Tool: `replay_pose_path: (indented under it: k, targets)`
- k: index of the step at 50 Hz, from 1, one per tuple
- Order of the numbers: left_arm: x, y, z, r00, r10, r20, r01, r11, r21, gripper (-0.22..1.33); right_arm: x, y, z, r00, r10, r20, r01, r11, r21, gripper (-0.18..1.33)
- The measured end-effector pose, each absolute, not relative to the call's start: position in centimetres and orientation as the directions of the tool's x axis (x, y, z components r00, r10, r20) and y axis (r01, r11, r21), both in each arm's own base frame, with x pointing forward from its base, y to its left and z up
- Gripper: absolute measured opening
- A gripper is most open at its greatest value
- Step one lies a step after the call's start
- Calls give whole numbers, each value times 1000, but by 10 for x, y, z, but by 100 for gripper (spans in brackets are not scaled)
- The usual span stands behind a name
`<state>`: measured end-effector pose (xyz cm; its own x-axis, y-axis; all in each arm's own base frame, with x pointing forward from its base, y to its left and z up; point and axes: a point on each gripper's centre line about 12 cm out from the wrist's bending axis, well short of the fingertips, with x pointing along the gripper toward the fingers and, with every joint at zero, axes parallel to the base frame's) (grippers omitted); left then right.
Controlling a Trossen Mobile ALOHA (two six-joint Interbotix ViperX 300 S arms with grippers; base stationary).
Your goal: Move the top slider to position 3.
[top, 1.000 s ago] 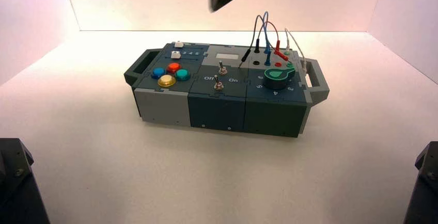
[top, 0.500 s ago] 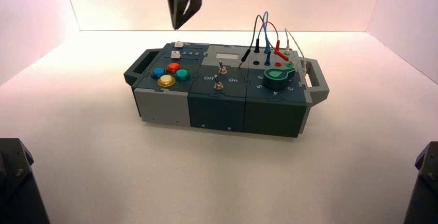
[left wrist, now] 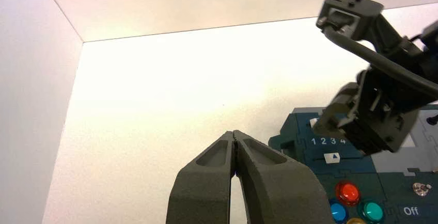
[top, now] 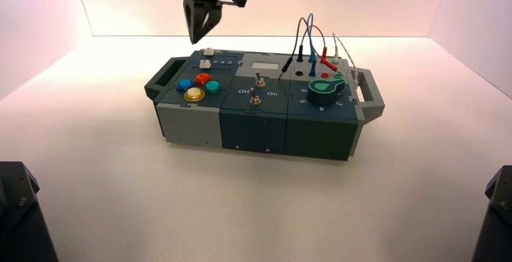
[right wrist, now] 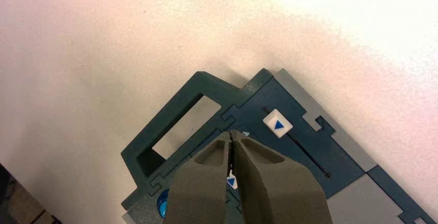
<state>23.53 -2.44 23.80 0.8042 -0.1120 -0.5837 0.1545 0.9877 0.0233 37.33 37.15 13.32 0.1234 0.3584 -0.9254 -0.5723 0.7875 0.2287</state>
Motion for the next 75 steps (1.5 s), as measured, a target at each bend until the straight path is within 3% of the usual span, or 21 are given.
replay_pose_path:
  k: [45,75]
  targets:
    - [235,-25,240,808,-113,-579,153,988,21,-17,397,364,111,108,333,-937,-537,813,227,-14]
    - [235,-25,239,807,-113,-580,154,988,21,-17,405,356,110,108,327,-939,-520,824,227,-14]
